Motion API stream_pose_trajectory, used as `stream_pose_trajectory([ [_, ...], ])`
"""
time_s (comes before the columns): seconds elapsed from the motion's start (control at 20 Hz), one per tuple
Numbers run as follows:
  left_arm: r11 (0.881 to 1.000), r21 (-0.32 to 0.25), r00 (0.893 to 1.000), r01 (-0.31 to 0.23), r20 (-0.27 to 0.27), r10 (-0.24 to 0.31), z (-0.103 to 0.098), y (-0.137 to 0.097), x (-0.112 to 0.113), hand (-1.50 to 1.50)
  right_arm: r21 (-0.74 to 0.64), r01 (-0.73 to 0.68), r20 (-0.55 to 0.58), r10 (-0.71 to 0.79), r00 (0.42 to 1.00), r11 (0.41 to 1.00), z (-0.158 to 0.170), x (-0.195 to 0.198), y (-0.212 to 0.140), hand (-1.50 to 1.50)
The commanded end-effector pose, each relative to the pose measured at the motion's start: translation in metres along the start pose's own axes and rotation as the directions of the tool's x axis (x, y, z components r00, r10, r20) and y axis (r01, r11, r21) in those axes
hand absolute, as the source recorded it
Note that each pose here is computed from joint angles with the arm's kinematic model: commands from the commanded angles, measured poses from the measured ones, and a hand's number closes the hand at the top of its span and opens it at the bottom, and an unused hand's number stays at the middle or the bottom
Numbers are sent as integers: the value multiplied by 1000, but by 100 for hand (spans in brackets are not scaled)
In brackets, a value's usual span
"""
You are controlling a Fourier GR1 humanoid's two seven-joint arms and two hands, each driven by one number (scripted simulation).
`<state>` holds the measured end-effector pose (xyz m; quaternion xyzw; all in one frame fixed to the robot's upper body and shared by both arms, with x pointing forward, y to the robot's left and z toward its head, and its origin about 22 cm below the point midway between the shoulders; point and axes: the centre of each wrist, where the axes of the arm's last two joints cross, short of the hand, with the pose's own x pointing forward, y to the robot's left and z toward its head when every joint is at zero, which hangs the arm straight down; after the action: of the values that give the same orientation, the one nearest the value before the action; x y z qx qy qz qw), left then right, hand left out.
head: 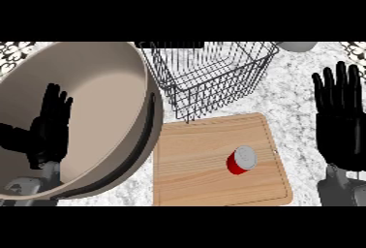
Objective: Pick the can from the cutting board and place it in the basket
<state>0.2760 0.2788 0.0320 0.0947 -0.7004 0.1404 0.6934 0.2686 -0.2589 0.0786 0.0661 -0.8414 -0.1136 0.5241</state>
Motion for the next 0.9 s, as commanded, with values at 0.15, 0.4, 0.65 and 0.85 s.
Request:
stream_pose_trajectory([
  [0.15, 978, -159, 949, 134, -264, -173, 27, 4, -45, 0, 543, 182, -148, -120, 982, 819, -14, 1, 75, 150],
  [0.4, 923, -341, 861, 181, -399, -316, 48, 5, -68, 0, 902, 252, -224, -121, 967, 351, 12, 11, 146, 150],
  [0.65, 940, -287, 825, 184, -475, -306, 53, 26, -67, 0, 958, 56, -79, 72, 994, 282, 50, 16, 154, -150],
  [0.85, 940, -268, 820, 212, -475, -320, 53, 35, -68, 0, 902, -351, 263, 327, 908, 250, 5, 54, 137, -150],
])
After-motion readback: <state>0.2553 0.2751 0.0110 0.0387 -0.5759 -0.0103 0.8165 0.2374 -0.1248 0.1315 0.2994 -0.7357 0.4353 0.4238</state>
